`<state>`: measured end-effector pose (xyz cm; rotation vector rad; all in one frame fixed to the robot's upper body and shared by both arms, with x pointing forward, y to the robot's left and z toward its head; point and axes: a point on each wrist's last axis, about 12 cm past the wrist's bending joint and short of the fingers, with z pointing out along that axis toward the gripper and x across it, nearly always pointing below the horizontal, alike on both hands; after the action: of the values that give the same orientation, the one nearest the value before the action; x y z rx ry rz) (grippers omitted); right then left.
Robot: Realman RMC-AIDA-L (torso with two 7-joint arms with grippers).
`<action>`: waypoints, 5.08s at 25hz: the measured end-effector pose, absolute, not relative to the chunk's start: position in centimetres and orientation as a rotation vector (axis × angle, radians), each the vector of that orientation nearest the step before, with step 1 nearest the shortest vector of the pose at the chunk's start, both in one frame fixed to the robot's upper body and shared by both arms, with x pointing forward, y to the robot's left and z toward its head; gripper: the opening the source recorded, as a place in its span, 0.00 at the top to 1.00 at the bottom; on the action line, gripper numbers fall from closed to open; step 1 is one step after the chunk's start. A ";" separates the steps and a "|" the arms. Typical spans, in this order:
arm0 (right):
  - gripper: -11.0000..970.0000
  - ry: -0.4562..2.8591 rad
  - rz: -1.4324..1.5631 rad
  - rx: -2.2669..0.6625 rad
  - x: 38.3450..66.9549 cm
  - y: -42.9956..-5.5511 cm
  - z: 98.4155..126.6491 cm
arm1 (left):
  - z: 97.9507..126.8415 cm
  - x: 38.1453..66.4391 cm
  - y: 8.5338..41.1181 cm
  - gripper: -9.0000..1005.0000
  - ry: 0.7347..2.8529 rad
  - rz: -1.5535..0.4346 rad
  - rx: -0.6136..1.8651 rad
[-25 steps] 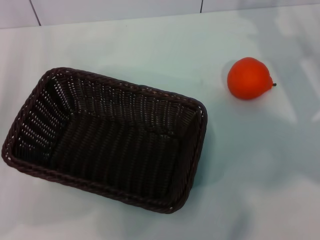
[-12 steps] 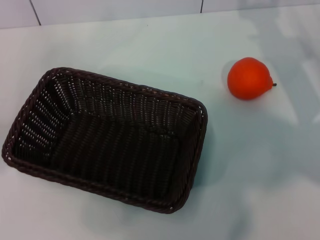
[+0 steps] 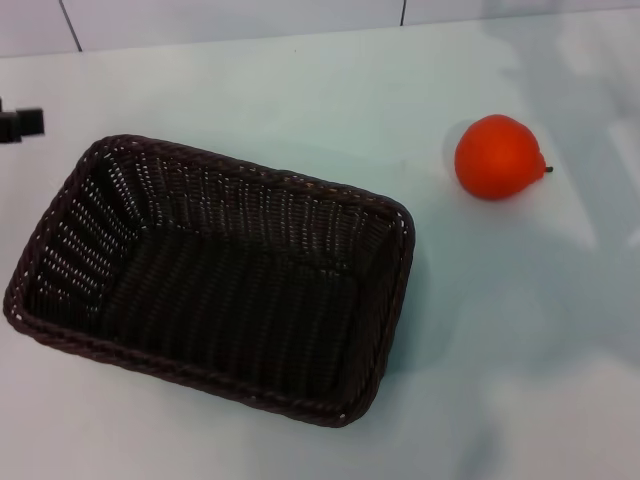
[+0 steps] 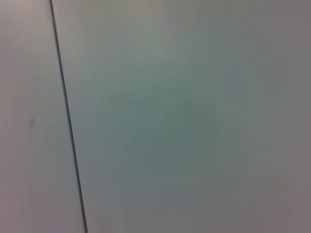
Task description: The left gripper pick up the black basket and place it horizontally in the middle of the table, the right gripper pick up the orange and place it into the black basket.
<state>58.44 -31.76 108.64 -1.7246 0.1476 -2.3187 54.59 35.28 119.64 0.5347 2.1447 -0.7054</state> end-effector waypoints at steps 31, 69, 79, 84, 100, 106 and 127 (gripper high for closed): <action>0.24 0.189 -2.299 -1.794 58.7 -32.2 108.1 | 117.8 57.7 29.0 0.20 2.723 -0.457 0.553; 0.24 0.274 -2.304 -1.811 58.4 -33.2 107.8 | 115.8 54.5 33.9 0.82 2.390 -1.112 0.109; 0.24 0.275 -2.288 -1.838 58.6 -33.3 107.7 | 113.0 53.4 34.7 0.82 2.320 -1.160 -0.139; 0.24 0.277 -2.287 -1.842 58.5 -33.3 107.6 | 111.6 53.4 33.5 0.82 2.310 -1.135 -0.210; 0.24 0.303 -2.262 -1.877 58.1 -33.5 107.0 | 110.0 53.0 33.2 0.81 2.276 -1.162 -0.320; 0.24 0.303 -2.253 -1.884 58.1 -33.3 106.8 | 109.9 52.5 33.5 0.73 2.268 -1.182 -0.348; 0.24 0.265 -2.081 -1.979 60.3 -33.5 107.3 | 109.5 51.0 36.1 0.47 2.254 -1.081 -0.313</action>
<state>60.31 -33.55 107.33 -1.9787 0.2646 -2.0808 50.97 36.10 109.54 -0.3129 2.2539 -1.0812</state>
